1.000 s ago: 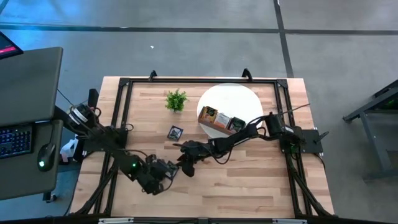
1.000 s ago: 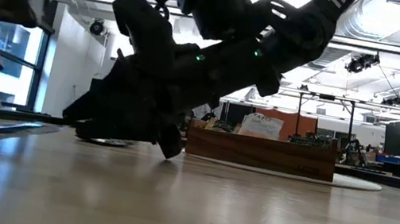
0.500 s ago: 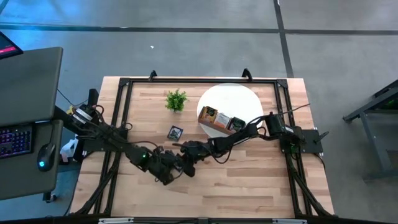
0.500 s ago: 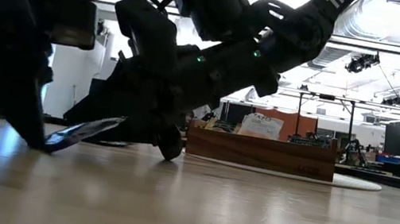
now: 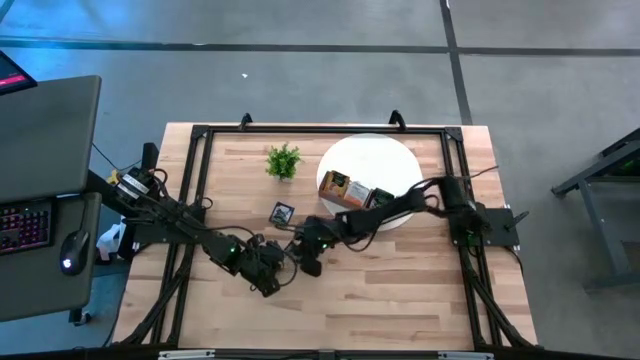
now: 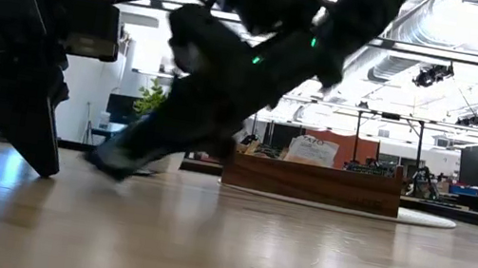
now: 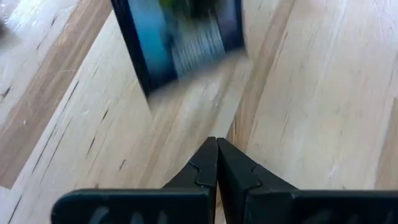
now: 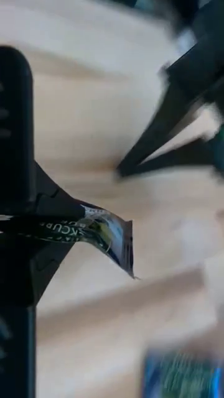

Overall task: Pick & Place Tea
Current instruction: Put the purple tea bag into the right compartment of the wooden organizer

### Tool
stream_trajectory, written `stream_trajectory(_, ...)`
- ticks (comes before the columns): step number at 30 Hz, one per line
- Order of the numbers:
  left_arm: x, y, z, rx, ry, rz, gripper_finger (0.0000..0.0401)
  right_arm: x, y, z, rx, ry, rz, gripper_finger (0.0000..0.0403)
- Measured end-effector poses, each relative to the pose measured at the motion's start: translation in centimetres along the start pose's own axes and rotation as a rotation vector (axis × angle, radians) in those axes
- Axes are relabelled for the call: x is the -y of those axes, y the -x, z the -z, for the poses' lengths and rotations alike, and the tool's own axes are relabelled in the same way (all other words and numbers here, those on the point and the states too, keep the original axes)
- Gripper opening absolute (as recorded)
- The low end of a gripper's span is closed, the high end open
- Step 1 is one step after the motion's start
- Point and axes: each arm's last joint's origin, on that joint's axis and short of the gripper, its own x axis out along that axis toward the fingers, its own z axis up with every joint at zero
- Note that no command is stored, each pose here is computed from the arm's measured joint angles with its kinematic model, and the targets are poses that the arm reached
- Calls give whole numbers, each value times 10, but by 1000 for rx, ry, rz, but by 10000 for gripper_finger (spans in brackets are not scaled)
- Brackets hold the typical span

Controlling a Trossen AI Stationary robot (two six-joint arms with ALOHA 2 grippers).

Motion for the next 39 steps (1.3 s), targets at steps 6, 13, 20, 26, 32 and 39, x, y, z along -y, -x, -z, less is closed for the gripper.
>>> stream_trajectory(6,0,0,0,16,-1,-13,0,-2,74,-17,-234,105,212,6)
stream_trajectory(13,-1,-1,-4,51,17,-16,0,-11,178,-18,-435,290,380,4)
stream_trajectory(20,-5,-2,-13,69,18,-7,0,28,209,24,-358,177,395,3)
stream_trajectory(26,-11,-4,-20,60,28,-6,3,55,218,49,-376,229,411,2)
stream_trajectory(32,-16,-6,-27,45,57,4,31,70,222,55,-430,278,458,3)
stream_trajectory(39,-19,-8,-32,50,54,9,68,80,225,53,-430,232,463,9)
